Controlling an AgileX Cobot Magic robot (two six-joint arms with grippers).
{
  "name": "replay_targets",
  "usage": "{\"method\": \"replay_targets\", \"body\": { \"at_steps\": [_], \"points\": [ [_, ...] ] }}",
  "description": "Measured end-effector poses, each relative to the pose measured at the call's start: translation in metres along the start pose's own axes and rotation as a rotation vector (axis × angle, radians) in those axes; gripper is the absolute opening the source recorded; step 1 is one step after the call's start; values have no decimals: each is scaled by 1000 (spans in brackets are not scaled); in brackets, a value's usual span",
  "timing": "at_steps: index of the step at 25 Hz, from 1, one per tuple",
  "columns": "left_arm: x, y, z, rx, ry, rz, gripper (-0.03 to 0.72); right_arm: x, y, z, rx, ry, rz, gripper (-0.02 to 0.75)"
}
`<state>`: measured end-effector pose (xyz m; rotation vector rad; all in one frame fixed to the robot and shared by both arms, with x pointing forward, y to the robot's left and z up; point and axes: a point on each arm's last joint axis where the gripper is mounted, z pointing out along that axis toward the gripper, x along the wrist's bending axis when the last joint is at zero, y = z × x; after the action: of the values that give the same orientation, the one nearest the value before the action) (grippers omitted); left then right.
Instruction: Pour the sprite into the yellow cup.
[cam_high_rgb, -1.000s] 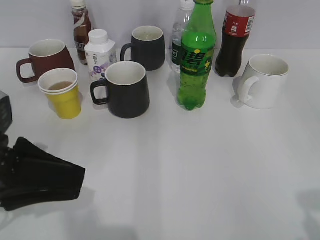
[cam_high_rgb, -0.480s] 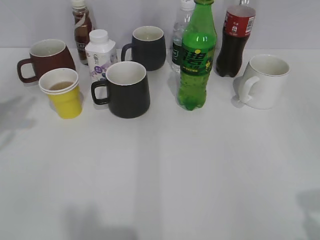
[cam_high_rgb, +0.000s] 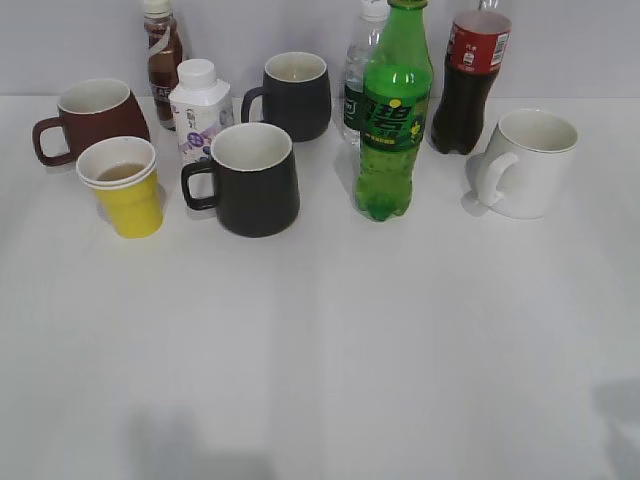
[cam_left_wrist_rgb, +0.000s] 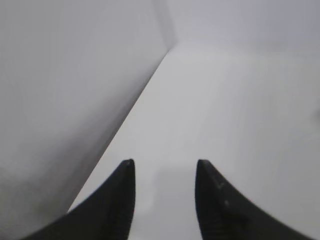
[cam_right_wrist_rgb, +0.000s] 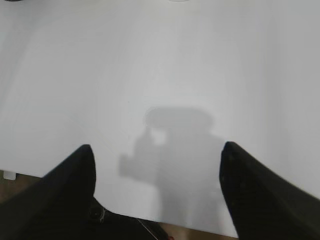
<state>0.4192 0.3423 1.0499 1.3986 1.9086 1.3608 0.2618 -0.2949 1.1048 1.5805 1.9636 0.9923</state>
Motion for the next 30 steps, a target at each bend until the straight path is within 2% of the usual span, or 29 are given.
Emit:
{"method": "replay_targets", "body": {
  "at_steps": [2, 4, 5, 7, 9, 10, 13, 16, 20, 22, 25, 28, 30],
  "points": [
    [0, -20, -3, 217, 21, 39, 317, 0, 0, 0, 0, 1, 0, 575],
    [-9, -36, -12, 416, -32, 45, 318, 0, 0, 0, 1, 2, 1, 575],
    [-15, -42, -19, 515, -87, 70, 318, 0, 0, 0, 2, 4, 2, 575],
    [-21, -44, -34, 635, -194, 238, 315, 1, 0, 0, 3, 7, -4, 575],
    [-22, -43, -55, 706, -297, 319, 306, 2, -1, 0, 4, 21, -35, 575],
    [-20, -40, -67, 678, -349, 326, 300, 3, -1, -1, 4, 31, -59, 575],
    [1, -37, -105, 506, -470, 261, 293, 5, -2, -2, 2, 58, -101, 575],
    [28, -48, -145, 277, -597, 207, 293, 6, -6, -3, -8, 78, -116, 575],
    [55, -77, -183, -21, -732, 208, 292, 3, -24, 3, -6, 86, -142, 575],
    [55, -84, -186, -34, -769, 215, 292, 1, -38, 9, -2, 90, -145, 575],
    [44, -87, -175, 40, -785, 251, 292, -1, -54, 12, -43, 105, -147, 575],
    [37, -84, -171, -18, -805, 258, 292, -2, -56, 10, -167, 115, -148, 575],
    [34, -83, -167, -40, -808, 252, 292, -2, -57, 13, -199, 114, -149, 575]
  ]
}}
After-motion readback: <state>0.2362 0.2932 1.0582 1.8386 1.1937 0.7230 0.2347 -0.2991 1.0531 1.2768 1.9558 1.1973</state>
